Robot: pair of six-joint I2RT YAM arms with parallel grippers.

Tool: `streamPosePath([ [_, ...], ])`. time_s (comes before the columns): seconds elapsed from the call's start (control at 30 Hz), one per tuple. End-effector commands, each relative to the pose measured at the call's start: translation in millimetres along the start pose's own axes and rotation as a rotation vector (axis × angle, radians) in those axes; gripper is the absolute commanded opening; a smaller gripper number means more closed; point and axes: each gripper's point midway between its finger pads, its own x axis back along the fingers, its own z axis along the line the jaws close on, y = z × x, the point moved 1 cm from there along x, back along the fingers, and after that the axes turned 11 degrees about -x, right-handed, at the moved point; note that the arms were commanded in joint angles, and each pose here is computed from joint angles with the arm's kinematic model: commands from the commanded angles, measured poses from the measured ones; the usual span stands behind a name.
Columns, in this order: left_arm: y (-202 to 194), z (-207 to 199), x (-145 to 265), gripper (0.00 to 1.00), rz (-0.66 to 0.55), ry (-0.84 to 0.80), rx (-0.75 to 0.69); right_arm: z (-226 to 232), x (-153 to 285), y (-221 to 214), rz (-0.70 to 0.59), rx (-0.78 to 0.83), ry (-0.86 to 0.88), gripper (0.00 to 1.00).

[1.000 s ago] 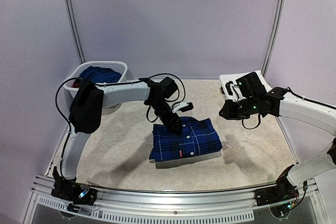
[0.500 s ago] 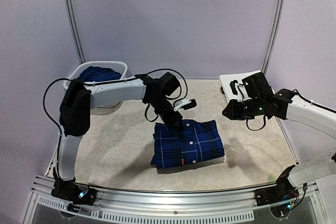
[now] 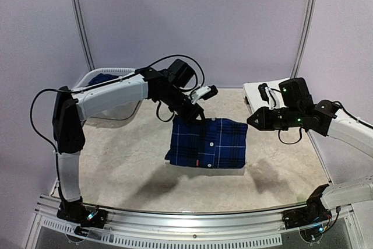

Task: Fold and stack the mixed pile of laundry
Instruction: Pick up the square-folded shirt from the center of the board.

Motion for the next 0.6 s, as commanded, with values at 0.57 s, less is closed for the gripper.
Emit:
streamPosePath([
  [0.57,25,139,-35,0.0,-0.126,0.122,0.141,31,-68,-8,0.126,0.079,0.191,0.14],
])
